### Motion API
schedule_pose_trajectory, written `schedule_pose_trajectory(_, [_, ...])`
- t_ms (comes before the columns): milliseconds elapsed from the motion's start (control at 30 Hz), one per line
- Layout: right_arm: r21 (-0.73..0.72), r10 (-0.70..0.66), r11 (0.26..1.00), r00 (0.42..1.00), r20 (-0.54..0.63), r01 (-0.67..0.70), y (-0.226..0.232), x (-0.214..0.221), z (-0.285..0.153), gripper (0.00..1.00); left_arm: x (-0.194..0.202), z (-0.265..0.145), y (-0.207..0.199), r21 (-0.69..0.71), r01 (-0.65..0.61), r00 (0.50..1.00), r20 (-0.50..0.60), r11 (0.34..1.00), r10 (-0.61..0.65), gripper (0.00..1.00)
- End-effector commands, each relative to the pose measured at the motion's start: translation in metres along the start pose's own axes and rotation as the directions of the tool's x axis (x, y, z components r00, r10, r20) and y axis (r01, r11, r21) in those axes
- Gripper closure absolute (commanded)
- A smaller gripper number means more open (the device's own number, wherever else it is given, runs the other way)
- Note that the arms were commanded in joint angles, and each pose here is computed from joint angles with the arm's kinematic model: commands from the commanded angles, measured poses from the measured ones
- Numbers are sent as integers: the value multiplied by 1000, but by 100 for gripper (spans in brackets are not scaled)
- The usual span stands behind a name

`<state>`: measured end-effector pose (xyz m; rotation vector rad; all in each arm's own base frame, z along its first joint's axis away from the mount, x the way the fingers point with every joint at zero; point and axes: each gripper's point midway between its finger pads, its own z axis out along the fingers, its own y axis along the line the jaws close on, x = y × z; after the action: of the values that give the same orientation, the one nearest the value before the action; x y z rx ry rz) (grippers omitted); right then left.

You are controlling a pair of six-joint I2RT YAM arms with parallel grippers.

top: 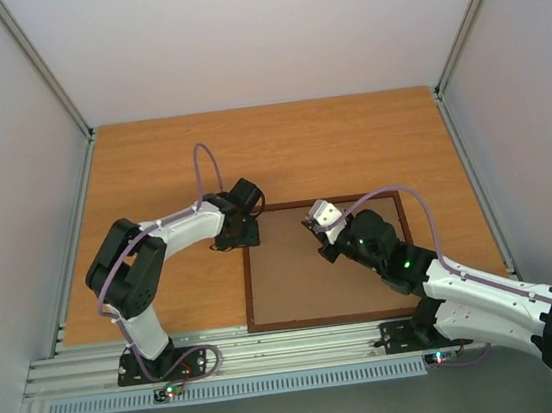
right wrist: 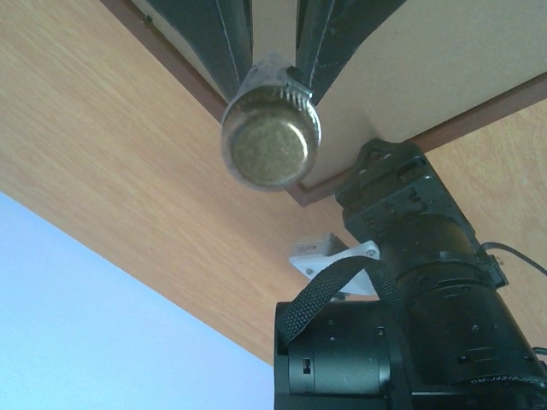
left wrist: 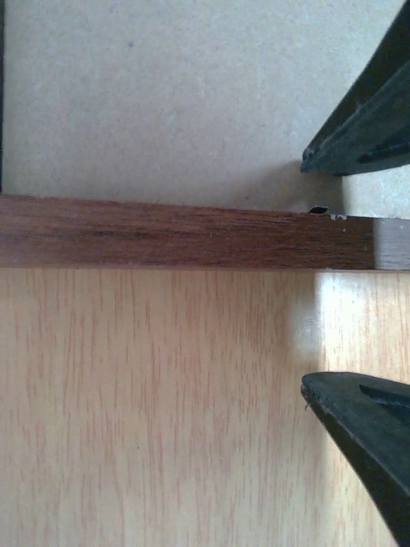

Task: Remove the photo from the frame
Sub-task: Adjust the photo frame at the center of the board.

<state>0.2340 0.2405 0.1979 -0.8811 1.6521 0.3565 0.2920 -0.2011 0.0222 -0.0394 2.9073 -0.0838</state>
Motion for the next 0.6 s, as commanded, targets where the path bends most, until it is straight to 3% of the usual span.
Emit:
schedule_pose_trajectory(0, [9,18,1000,999,29,-18,-2,-6,0,99,-1,9,13,-32,5,1000,-16,999,-6,42])
schedule_pose_trajectory(167, [0,17,1000,1000,19,-17,0,-4,3,99,-1,9,14,-11,20,1000,-19,1000,-21,59])
schedule_pose_trajectory(300, [-7,16,1000,1000,16,-16,1,-4,4,99,0,7,14,3,26,999,-21,1000,-26,64])
schedule_pose_trajectory(400, [-6,17,1000,1000,14,-17,1,-4,4,99,-3,1,11,20,30,1000,-10,999,-30,63])
schedule_pose_trajectory(567, [-8,16,1000,1000,17,-16,1,-5,4,99,-18,-9,13,44,51,999,18,998,-51,41])
